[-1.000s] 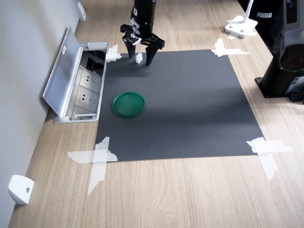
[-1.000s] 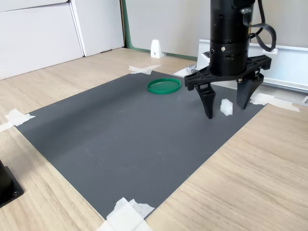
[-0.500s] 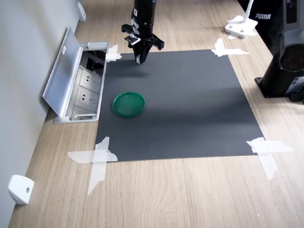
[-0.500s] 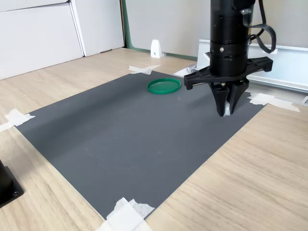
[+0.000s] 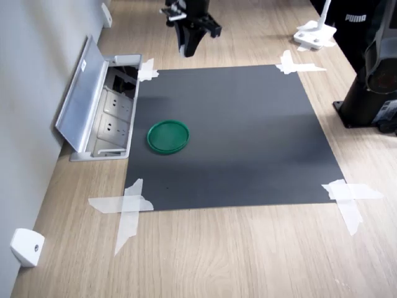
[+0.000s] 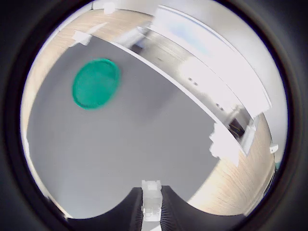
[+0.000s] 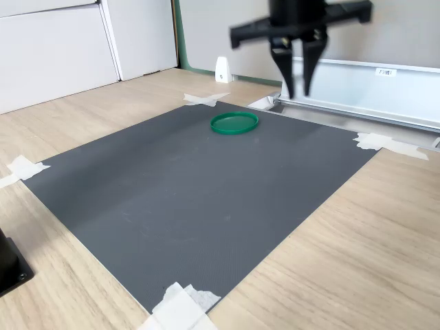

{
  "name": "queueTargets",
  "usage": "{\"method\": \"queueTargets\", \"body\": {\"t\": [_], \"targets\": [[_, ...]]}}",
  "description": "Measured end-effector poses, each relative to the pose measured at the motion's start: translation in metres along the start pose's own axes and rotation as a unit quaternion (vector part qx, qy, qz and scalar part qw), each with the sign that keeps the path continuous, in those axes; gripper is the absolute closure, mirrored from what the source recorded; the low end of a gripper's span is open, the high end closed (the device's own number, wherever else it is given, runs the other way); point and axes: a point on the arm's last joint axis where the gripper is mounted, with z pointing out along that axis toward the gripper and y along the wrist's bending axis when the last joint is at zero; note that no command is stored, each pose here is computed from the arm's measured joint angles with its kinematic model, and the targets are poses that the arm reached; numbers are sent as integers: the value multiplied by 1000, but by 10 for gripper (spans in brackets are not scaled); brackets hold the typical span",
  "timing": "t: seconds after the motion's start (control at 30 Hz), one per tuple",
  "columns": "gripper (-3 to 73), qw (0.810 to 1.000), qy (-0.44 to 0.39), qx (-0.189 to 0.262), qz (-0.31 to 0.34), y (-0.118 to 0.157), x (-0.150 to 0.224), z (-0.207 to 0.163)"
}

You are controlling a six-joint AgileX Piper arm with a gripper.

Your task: Grasp a white terminal and put it on the green lid.

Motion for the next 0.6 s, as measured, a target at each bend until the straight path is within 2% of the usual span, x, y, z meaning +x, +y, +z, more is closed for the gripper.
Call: {"method": "queueTargets", "body": {"t": [0.27, 0.4, 0.6], "targets": [[609, 998, -13, -20, -61, 62, -62, -3], [609, 995, -9, -26, -93, 86, -89, 13], [609, 995, 11, -28, -98, 102, -121, 47]]}}
